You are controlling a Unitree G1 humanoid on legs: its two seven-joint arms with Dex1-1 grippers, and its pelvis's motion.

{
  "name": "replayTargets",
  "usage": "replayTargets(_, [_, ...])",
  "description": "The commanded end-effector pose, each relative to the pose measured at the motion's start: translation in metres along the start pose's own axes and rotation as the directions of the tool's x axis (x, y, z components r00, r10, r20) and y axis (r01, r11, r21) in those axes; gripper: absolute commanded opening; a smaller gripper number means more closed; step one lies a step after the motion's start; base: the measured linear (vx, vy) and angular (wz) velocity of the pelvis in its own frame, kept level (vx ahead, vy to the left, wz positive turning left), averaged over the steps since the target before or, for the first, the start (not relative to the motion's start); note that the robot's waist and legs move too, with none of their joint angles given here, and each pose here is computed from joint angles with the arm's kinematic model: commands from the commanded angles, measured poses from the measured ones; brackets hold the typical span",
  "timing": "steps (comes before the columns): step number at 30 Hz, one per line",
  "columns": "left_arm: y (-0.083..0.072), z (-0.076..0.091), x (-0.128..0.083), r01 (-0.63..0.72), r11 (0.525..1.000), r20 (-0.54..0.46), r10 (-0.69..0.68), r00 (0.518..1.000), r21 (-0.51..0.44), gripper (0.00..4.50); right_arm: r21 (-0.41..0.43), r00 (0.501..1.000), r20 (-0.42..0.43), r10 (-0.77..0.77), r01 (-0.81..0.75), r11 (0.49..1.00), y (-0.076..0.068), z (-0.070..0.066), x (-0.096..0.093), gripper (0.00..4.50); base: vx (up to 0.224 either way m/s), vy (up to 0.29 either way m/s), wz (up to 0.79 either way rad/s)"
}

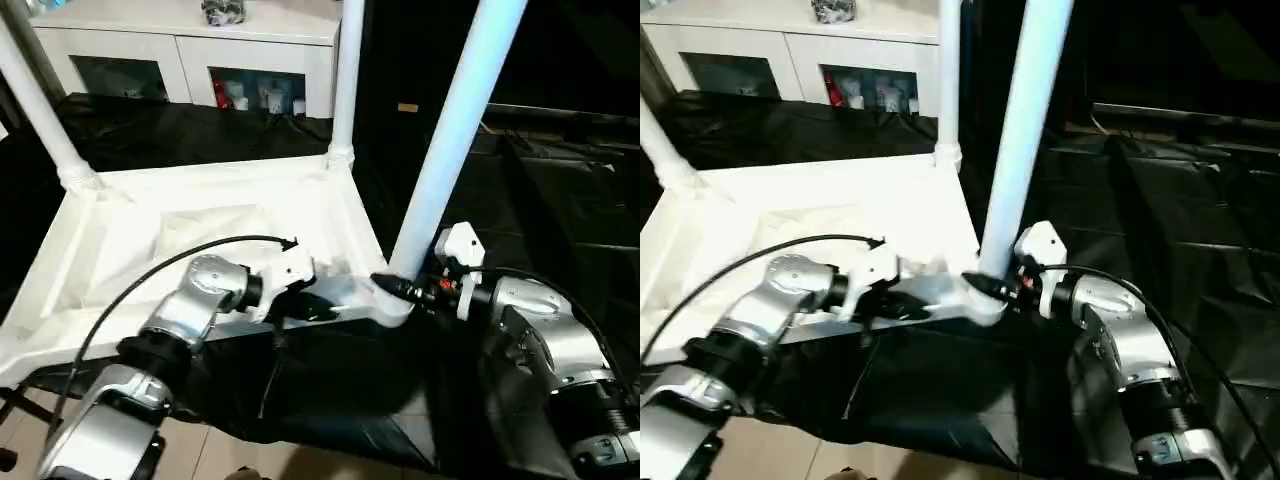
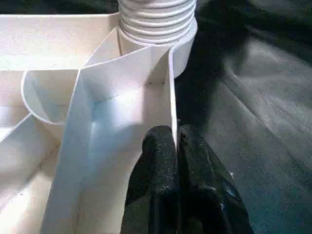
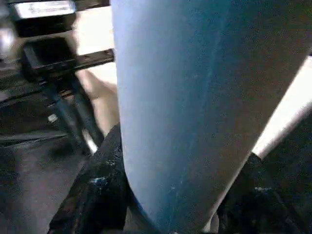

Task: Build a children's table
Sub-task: Insert table leg to table base

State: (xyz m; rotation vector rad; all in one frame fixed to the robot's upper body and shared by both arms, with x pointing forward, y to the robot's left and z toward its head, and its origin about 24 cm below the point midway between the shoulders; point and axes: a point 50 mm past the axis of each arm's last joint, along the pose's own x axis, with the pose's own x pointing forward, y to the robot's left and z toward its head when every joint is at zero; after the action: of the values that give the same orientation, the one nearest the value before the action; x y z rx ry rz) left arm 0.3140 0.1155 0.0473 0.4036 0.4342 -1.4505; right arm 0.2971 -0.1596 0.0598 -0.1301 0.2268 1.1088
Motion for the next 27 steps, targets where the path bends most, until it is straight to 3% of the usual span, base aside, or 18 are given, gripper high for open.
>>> replayTargets(1, [-0.007,0.012,0.007,0.111,0.992,0.005,-0.111,0.994,0.062,0.00,0.097,0.985,-0.138,0.099,-0.086,0.992,0.016,-0.035,0.004,1.90,0.000,0.000,0.00])
replayTargets(9, [0.001,0.013,-0.001,0.096,0.993,-0.017,-0.095,0.995,0.070,0.00,0.093,0.976,-0.163,0.144,-0.130,0.987,0.016,-0.040,0.004,1.90,0.000,0.000,0.00])
replayTargets(11, [0.006,0.016,-0.002,0.044,0.996,-0.002,-0.044,0.999,0.080,0.00,0.104,0.980,-0.160,0.118,-0.102,0.989,0.014,-0.040,0.006,1.90,0.000,0.000,0.00])
replayTargets(13, [0.019,0.024,-0.001,-0.124,0.991,0.047,0.122,0.991,0.056,0.00,0.111,0.987,-0.161,-0.030,0.048,0.993,0.002,-0.039,0.012,1.90,0.000,0.000,0.00])
replayTargets(14, [0.020,0.024,-0.001,-0.133,0.990,0.050,0.131,0.990,0.054,0.00,0.111,0.986,-0.161,-0.040,0.058,0.992,0.001,-0.039,0.012,1.90,0.000,0.000,0.00])
replayTargets(16, [0.029,0.034,0.002,-0.264,0.965,0.093,0.263,0.960,-0.006,0.00,0.125,0.962,-0.163,-0.221,0.243,0.962,-0.014,-0.037,0.018,1.90,0.000,0.000,0.00])
replayTargets(18, [0.030,0.037,0.004,-0.289,0.957,0.103,0.289,0.952,-0.022,0.00,0.136,0.949,-0.163,-0.270,0.293,0.947,-0.018,-0.037,0.019,1.90,0.000,0.000,0.00])
replayTargets(21, [0.033,0.053,0.016,-0.388,0.920,0.115,0.393,0.912,-0.061,0.00,0.197,0.884,-0.191,-0.426,0.460,0.866,-0.029,-0.038,0.029,1.90,0.000,0.000,0.00])
replayTargets(23, [0.032,0.060,0.023,-0.407,0.910,0.125,0.414,0.902,-0.075,0.00,0.214,0.862,-0.217,-0.458,0.500,0.839,-0.030,-0.040,0.034,1.90,0.000,0.000,0.00])
replayTargets(24, [0.028,0.068,0.037,-0.417,0.904,0.139,0.427,0.894,-0.094,0.00,0.250,0.843,-0.248,-0.478,0.532,0.809,-0.029,-0.043,0.044,1.90,0.000,0.000,0.00])
replayTargets(27, [0.025,0.068,0.044,-0.415,0.906,0.131,0.423,0.897,-0.085,0.00,0.277,0.838,-0.252,-0.484,0.541,0.794,-0.027,-0.044,0.051,1.90,0.000,0.000,0.00])
